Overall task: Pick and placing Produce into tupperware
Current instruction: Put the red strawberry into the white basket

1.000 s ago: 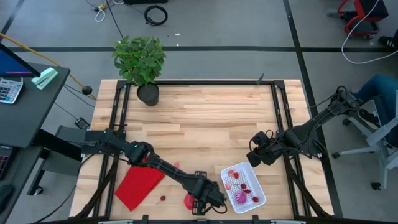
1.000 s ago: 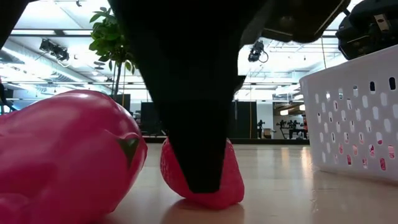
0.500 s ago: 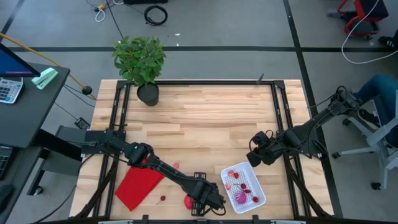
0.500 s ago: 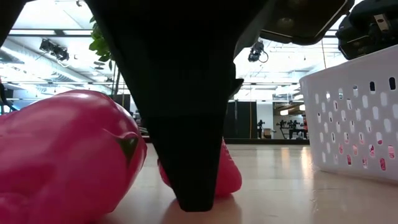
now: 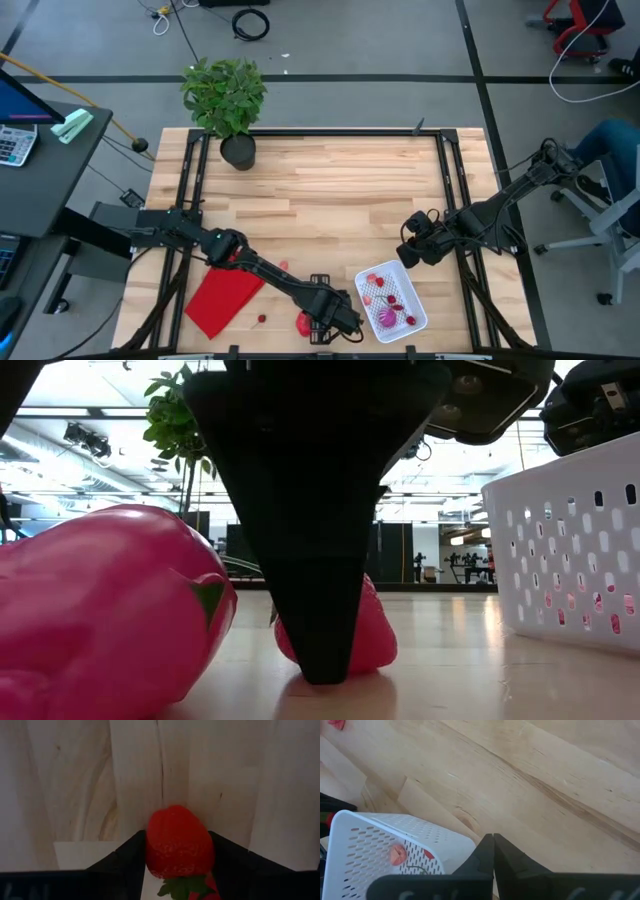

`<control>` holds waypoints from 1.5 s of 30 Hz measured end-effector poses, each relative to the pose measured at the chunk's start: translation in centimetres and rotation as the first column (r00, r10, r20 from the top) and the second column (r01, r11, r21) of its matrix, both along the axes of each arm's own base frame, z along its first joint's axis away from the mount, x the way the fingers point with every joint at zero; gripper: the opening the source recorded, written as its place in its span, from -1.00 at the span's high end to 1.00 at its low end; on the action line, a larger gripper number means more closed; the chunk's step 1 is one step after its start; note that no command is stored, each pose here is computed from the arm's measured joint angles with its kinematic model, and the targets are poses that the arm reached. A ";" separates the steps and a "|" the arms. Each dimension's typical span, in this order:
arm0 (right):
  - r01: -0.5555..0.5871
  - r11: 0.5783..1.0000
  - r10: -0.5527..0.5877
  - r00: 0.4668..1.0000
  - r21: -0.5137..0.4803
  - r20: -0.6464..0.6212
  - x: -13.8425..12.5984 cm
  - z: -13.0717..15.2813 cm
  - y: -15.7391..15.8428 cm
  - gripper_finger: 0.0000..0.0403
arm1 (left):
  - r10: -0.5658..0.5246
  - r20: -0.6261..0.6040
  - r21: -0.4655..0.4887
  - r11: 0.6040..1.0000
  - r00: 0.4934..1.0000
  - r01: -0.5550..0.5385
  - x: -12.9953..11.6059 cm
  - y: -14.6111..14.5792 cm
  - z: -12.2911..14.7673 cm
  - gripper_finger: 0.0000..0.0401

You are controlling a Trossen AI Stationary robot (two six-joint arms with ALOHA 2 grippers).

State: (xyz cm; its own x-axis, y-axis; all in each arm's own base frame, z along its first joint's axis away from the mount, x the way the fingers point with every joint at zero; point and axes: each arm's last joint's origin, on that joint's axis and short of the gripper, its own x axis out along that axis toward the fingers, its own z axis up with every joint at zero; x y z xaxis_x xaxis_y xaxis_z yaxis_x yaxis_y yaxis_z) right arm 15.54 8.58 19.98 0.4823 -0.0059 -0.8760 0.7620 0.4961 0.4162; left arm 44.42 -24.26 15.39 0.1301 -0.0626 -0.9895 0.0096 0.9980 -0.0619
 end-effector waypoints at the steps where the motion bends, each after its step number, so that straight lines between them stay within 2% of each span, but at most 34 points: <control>1: 0.000 1.000 0.000 1.000 0.000 0.000 0.0 0.0 0.0 0.98 | 0.000 0.000 0.000 1.000 1.000 0.000 0.0 0.0 0.0 0.07; 6: 0.014 1.000 -0.014 1.000 -0.025 0.015 0.0 0.0 -0.1 0.98 | 0.001 0.026 -0.014 1.000 1.000 -0.001 0.4 0.2 0.6 -0.04; 12: 0.030 0.998 -0.028 0.999 -0.051 0.032 0.1 0.0 -0.2 0.98 | 0.036 0.088 -0.046 0.998 0.996 -0.032 1.6 1.4 1.6 0.07; 18: 0.030 0.998 -0.028 0.999 -0.053 0.030 0.1 0.0 -0.2 0.98 | 0.085 0.095 -0.068 0.995 0.992 -0.079 2.3 2.6 1.8 0.04; 21: 0.031 0.996 -0.031 1.000 -0.083 0.000 -0.2 -0.1 -0.4 0.98 | 0.087 0.108 -0.084 0.993 0.990 -0.078 2.3 2.7 2.6 0.00; 26: 0.047 0.989 -0.060 0.994 -0.137 -0.092 -1.1 -0.5 -1.0 0.98 | 0.105 0.172 -0.126 0.988 0.980 -0.083 2.2 3.0 5.1 0.07; 31: 0.048 0.988 -0.065 0.992 -0.147 -0.111 -1.3 -0.5 -1.1 0.98 | 0.167 0.326 -0.216 0.971 0.930 -0.099 3.0 3.7 8.5 0.07; 35: 0.051 0.988 -0.067 0.992 -0.145 -0.111 -1.3 -0.5 -1.1 0.98 | 0.200 0.488 -0.293 0.954 0.850 -0.057 4.1 3.9 11.1 0.02; 38: 0.052 0.988 -0.068 0.992 -0.144 -0.111 -1.3 -0.5 -1.1 0.98 | 0.219 0.573 -0.332 0.943 0.790 -0.021 4.8 3.9 12.1 0.04; 41: 0.052 0.988 -0.068 0.992 -0.144 -0.111 -1.3 -0.5 -1.1 0.98 | 0.194 0.627 -0.293 0.956 0.754 -0.002 5.3 4.2 12.2 0.07; 45: 0.052 0.988 -0.068 0.992 -0.144 -0.111 -1.3 -0.5 -1.1 0.98 | 0.181 0.636 -0.217 0.975 0.750 -0.051 5.8 5.5 11.2 0.04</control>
State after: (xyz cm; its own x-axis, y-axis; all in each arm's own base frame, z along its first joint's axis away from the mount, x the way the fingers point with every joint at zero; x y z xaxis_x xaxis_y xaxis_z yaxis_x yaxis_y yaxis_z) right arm 14.23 7.52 19.45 0.3733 -0.1590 -0.9140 0.8308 0.4957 0.2531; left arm 50.17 -18.74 26.62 0.7533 -0.1669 -0.6362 -0.0026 0.9665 -0.2566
